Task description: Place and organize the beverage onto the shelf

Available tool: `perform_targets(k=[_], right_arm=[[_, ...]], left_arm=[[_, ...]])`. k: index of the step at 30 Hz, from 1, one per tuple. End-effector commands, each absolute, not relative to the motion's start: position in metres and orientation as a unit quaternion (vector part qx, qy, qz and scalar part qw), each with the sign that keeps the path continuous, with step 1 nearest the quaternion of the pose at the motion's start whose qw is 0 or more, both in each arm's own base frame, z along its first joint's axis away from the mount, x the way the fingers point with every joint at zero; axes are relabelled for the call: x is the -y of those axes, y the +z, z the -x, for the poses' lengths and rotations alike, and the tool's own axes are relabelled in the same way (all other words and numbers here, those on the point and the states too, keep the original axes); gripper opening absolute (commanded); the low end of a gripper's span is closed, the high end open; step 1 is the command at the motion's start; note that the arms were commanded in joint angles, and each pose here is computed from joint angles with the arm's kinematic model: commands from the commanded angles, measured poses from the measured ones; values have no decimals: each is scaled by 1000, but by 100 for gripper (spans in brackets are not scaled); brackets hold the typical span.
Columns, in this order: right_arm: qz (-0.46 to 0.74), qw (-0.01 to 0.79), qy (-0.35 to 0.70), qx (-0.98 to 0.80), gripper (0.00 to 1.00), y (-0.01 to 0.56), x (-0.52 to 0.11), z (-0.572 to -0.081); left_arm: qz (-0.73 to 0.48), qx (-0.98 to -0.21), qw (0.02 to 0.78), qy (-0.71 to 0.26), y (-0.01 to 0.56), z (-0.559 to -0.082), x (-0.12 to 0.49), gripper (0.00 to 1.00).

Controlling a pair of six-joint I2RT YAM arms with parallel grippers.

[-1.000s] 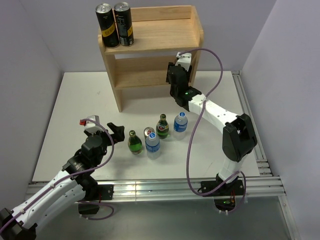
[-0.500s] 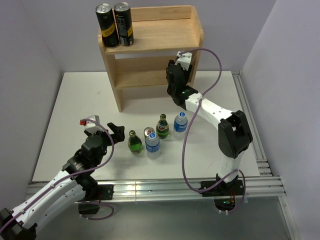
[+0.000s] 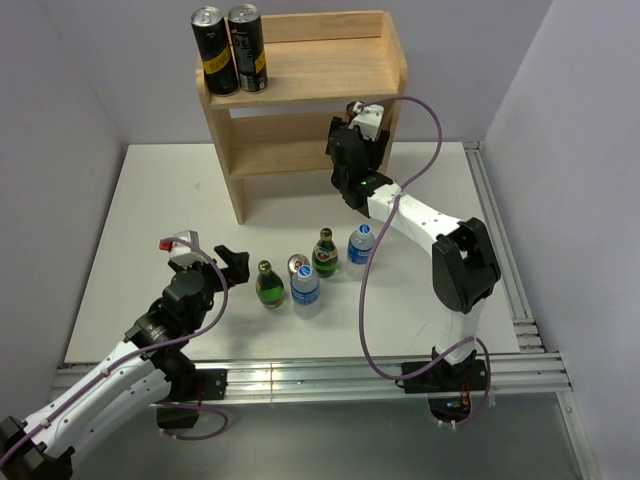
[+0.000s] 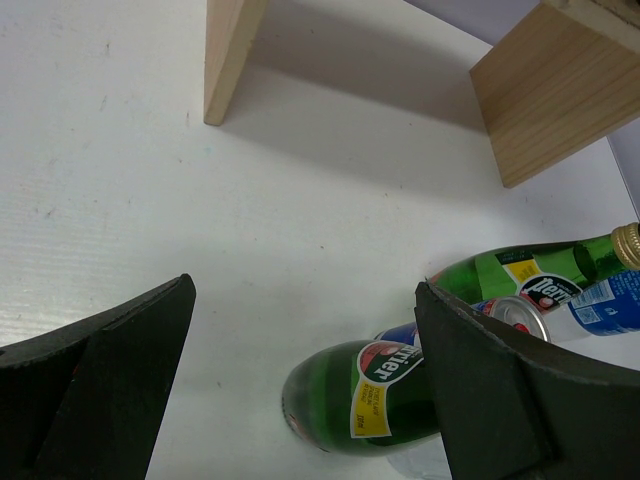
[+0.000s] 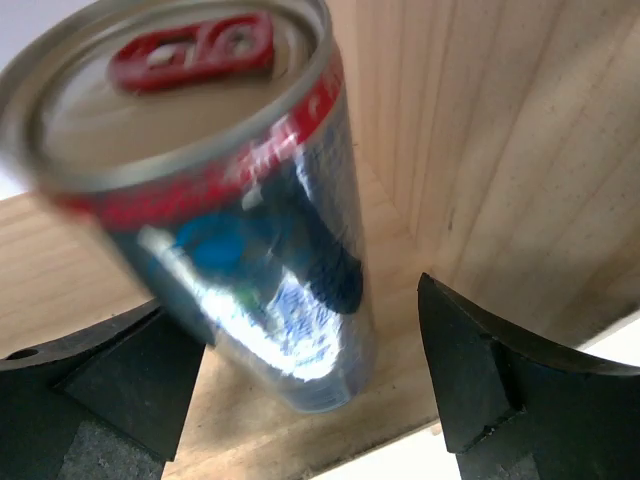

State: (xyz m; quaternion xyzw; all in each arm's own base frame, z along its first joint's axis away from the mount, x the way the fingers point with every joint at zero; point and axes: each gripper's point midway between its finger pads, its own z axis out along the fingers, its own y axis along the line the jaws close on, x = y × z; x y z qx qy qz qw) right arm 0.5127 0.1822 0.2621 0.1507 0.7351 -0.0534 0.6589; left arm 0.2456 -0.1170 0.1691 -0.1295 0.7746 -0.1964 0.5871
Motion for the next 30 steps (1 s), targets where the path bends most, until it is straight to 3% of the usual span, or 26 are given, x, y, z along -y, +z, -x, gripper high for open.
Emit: perform_targets(k=[1, 11, 23, 30], right_arm=[[-171, 665, -54, -725, 89, 272, -180, -510], [-173, 656, -54, -733, 90, 277, -176, -471], [-160, 670, -12, -725, 91, 315, -171, -374], [-150, 639, 32, -754, 91, 282, -162, -297]], left_arm=[[124, -764, 596, -214, 178, -246, 122, 99], [124, -763, 597, -214, 177, -246, 122, 99], [128, -764, 599, -206, 175, -247, 119, 99], [129, -764, 598, -205, 175, -248, 120, 99]])
